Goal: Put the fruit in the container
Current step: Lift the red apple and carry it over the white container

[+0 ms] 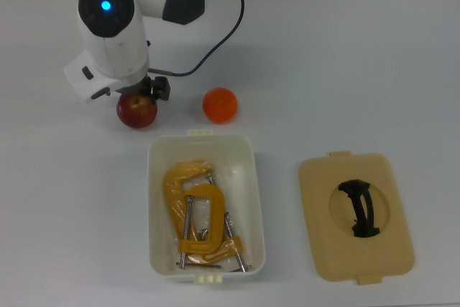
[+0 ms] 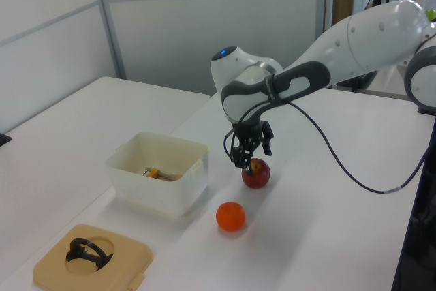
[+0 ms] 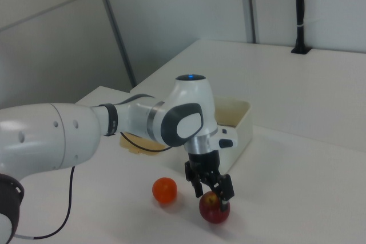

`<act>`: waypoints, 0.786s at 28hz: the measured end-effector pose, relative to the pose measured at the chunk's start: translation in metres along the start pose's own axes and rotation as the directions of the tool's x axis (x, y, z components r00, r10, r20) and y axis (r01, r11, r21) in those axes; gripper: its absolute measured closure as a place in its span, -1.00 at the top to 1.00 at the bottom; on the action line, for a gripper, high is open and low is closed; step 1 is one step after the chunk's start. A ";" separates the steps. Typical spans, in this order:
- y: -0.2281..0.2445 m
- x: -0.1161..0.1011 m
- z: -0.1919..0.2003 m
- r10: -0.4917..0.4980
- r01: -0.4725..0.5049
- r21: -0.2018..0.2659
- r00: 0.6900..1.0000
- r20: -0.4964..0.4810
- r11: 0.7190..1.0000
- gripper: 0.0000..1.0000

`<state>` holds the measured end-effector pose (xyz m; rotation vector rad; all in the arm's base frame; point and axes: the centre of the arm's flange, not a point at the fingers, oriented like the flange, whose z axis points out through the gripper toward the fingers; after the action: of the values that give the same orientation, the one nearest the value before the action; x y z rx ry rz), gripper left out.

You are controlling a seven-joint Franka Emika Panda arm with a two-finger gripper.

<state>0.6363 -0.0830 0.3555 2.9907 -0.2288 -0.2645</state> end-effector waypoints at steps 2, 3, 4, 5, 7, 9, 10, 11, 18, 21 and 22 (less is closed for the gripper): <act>-0.002 0.002 0.009 0.011 -0.011 -0.001 1.000 -0.001 1.000 1.00; -0.002 0.003 0.013 0.014 -0.014 -0.002 1.000 -0.001 1.000 0.99; -0.003 0.004 0.018 0.017 -0.017 -0.002 1.000 -0.001 1.000 0.96; -0.004 0.005 0.021 0.019 -0.019 -0.002 1.000 0.000 1.000 0.96; -0.004 0.005 0.024 0.019 -0.019 -0.003 1.000 0.001 1.000 0.95; -0.004 0.005 0.022 0.020 -0.020 -0.003 1.000 -0.002 1.000 0.79; -0.004 0.005 0.021 0.020 -0.020 -0.003 1.000 -0.003 1.000 0.78; -0.004 0.005 0.021 0.020 -0.020 -0.003 1.000 -0.004 1.000 0.77; 0.004 0.004 -0.014 0.029 -0.029 0.000 0.997 -0.065 1.000 0.76; 0.010 0.000 -0.056 0.037 -0.036 0.007 0.990 -0.136 0.999 0.76; 0.011 -0.001 -0.069 0.039 -0.038 0.009 0.986 -0.159 0.999 0.76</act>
<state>0.6468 -0.0853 0.4244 2.9894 -0.2694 -0.0198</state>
